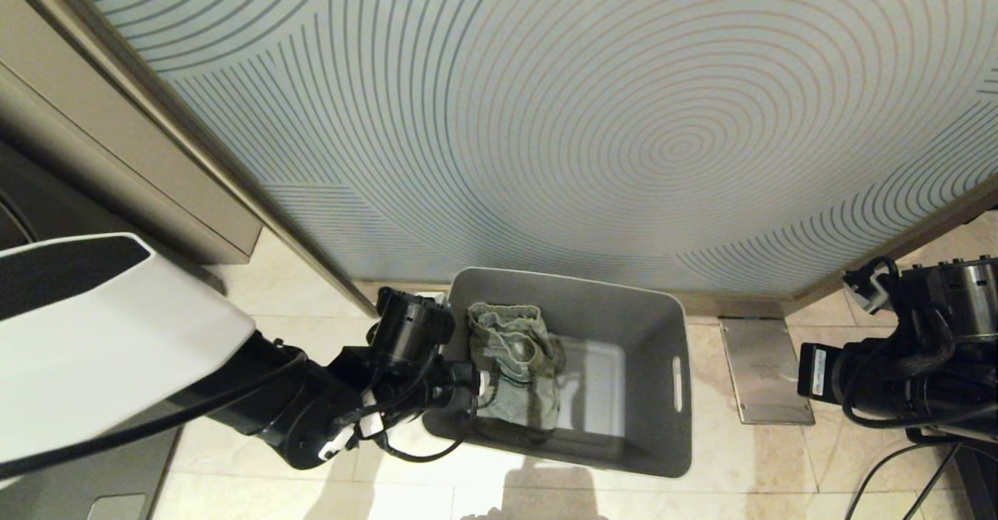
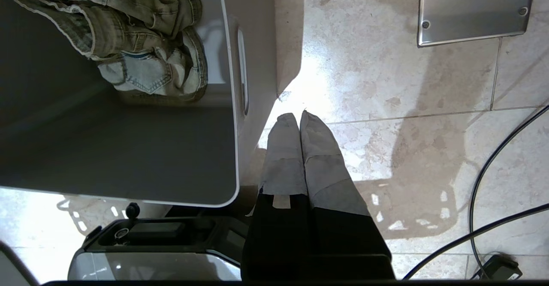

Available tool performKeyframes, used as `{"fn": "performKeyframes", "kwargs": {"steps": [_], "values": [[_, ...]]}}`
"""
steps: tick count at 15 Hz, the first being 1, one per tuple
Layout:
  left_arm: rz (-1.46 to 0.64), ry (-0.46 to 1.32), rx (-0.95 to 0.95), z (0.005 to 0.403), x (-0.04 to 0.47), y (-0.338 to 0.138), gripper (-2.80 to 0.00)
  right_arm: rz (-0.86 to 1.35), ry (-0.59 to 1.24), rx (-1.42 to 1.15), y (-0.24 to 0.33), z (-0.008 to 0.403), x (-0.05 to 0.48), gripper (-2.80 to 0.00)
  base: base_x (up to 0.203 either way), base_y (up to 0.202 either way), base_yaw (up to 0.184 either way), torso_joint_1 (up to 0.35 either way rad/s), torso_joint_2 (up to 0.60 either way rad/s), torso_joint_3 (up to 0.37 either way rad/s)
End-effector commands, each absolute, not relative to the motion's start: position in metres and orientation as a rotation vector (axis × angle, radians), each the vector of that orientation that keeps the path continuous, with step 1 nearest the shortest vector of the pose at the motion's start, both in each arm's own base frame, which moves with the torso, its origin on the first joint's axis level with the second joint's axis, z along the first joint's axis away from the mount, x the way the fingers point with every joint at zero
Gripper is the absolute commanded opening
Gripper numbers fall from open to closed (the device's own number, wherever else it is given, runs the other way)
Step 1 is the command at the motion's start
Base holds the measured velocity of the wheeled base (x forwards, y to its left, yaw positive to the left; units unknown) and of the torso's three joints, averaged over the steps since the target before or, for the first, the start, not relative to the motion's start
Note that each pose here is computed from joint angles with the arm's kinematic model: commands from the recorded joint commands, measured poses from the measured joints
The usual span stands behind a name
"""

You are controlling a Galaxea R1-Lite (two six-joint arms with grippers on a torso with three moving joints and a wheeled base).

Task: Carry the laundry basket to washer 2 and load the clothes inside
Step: Pick up the clothes basket and put it beside the washing machine

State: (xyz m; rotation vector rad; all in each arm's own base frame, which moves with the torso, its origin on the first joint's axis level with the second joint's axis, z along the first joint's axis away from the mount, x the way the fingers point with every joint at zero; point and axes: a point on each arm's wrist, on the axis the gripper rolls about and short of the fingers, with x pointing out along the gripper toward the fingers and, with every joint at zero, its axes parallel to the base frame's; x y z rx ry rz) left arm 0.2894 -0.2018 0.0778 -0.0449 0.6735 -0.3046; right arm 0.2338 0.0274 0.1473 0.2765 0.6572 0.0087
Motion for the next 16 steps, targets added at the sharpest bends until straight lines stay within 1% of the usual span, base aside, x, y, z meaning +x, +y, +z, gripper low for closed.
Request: {"fn": "performKeyframes", "kwargs": {"steps": [1, 4, 11, 16], "values": [[-0.312, 0.656, -0.056, 0.096, 0.277, -0.194, 0.00, 0.009, 0.661, 0.279, 0.028, 0.146, 0.234, -2.80, 0.000, 0.000, 0.000, 0.000, 0.00, 0.000], [-0.316, 0.661, -0.057, 0.099, 0.268, -0.190, 0.00, 0.008, 0.667, 0.278, 0.028, 0.145, 0.236, -2.80, 0.000, 0.000, 0.000, 0.000, 0.00, 0.000], [-0.310, 0.639, -0.060, 0.080, 0.300, -0.212, 0.00, 0.008, 0.665, 0.276, 0.028, 0.145, 0.236, -2.80, 0.000, 0.000, 0.000, 0.000, 0.00, 0.000], [-0.318, 0.604, -0.057, 0.086, 0.303, -0.214, 0.00, 0.008, 0.672, 0.277, 0.028, 0.143, 0.237, -2.80, 0.000, 0.000, 0.000, 0.000, 0.00, 0.000]]}}
